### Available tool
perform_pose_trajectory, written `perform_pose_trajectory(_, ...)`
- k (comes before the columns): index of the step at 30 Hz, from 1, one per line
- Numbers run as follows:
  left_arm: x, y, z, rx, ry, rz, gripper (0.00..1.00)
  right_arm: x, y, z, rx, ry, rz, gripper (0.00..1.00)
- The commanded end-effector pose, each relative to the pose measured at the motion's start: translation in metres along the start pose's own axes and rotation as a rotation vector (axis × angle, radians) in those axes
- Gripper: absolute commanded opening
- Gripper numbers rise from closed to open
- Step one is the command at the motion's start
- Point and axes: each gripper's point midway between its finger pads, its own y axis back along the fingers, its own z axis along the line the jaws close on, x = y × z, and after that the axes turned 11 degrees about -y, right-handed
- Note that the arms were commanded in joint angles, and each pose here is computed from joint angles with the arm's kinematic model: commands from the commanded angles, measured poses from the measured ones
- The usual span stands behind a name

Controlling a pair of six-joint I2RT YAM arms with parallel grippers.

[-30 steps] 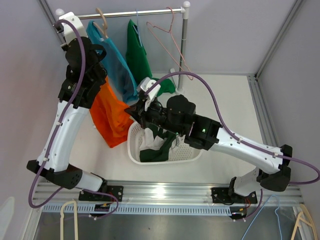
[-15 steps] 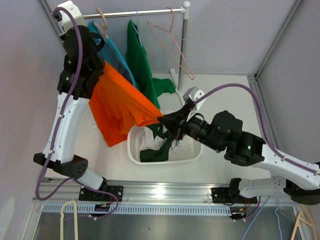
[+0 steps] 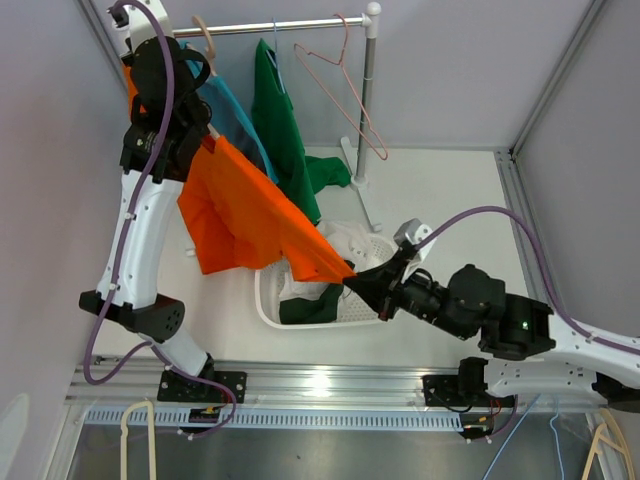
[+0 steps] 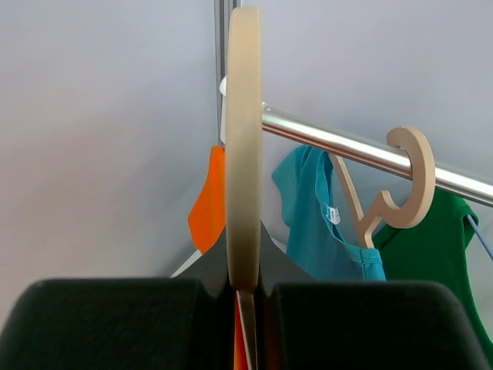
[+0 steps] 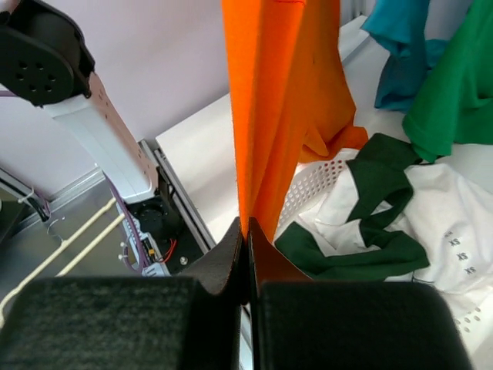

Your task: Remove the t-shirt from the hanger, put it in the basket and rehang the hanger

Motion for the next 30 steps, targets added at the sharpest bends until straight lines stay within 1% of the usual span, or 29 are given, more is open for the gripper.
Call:
perform_pose_trajectory(1,-0.037,-0.001,0.02,-0.025,0.095,-0.099,0.01,-0.006,0.015,-0.004,0.023,0.018,0.007,0.0)
perform_pose_trajectory(4,-0.039,0.0,0.02,-0.008,0.099,-0.097,0.01,0.014,0.008,-0.011,0.047,0.017,0.053,0.0)
perform_pose_trajectory(5,-0.046,0.004,0.024,0.0,0.122,-0.106,0.01,0.017,0.002,-0.009,0.037,0.012,0.042,0.0)
perform_pose_trajectory(6,-0.046,0.005,0.024,0.005,0.129,-0.103,0.01,0.039,-0.008,-0.015,0.055,0.03,0.082,0.0)
perform_pose_trajectory(8,-0.055,0.009,0.03,0.004,0.145,-0.125,0.01,0.051,-0.022,-0.012,0.045,0.02,0.092,0.0)
perform_pose_trajectory(10,-0.06,0.009,0.033,0.002,0.135,-0.138,0.01,0.072,-0.033,-0.013,0.05,0.002,0.139,0.0)
perform_pose_trajectory(11,-0.065,0.01,0.036,-0.002,0.142,-0.146,0.01,0.077,-0.034,-0.013,0.049,-0.008,0.144,0.0)
perform_pose_trajectory(12,-0.065,0.01,0.036,-0.001,0.139,-0.147,0.01,0.093,-0.033,-0.019,0.063,-0.011,0.176,0.0)
perform_pose_trajectory(13,-0.065,0.01,0.036,-0.001,0.139,-0.146,0.01,0.099,-0.03,-0.023,0.069,-0.021,0.182,0.0)
perform_pose_trajectory(16,-0.064,0.014,0.036,0.024,0.16,-0.137,0.01,0.119,-0.021,-0.04,0.11,-0.043,0.192,0.0)
perform_pose_trajectory(17,-0.063,0.017,0.036,0.035,0.167,-0.131,0.01,0.118,-0.022,-0.042,0.116,-0.038,0.18,0.0)
perform_pose_trajectory(18,-0.062,0.023,0.039,0.06,0.159,-0.122,0.01,0.114,-0.024,-0.048,0.14,-0.027,0.157,0.0)
perform_pose_trajectory(19,-0.059,0.027,0.036,0.083,0.203,-0.108,0.01,0.109,-0.031,-0.048,0.145,-0.017,0.145,0.0)
perform_pose_trajectory(21,-0.057,0.037,0.03,0.146,0.22,-0.094,0.01,0.085,-0.047,-0.048,0.134,0.011,0.092,0.0)
perform_pose_trajectory(22,-0.06,0.052,0.035,0.174,0.241,-0.093,0.01,0.074,-0.056,-0.046,0.125,0.018,0.074,0.0)
perform_pose_trajectory(23,-0.054,0.057,0.031,0.195,0.232,-0.075,0.01,0.052,-0.075,-0.037,0.108,0.022,0.044,0.0)
perform_pose_trajectory(24,-0.054,0.065,0.03,0.22,0.262,-0.067,0.01,0.04,-0.085,-0.032,0.08,0.048,0.042,0.0)
perform_pose_trajectory(25,-0.053,0.081,0.031,0.288,0.27,-0.05,0.01,0.022,-0.098,-0.039,0.095,0.057,0.019,0.0)
perform_pose_trajectory(26,-0.052,0.09,0.029,0.333,0.283,-0.037,0.01,-0.004,-0.12,-0.03,0.073,0.066,-0.01,0.0)
perform_pose_trajectory(28,-0.052,0.11,0.024,0.436,0.336,-0.014,0.01,-0.033,-0.141,-0.024,0.022,0.106,-0.039,0.0)
perform_pose_trajectory(29,-0.048,0.122,0.032,0.46,0.335,0.004,0.01,-0.046,-0.151,-0.02,0.004,0.115,-0.054,0.0)
perform_pose_trajectory(30,-0.048,0.129,0.035,0.477,0.34,0.004,0.01,-0.068,-0.17,-0.01,-0.019,0.121,-0.086,0.0)
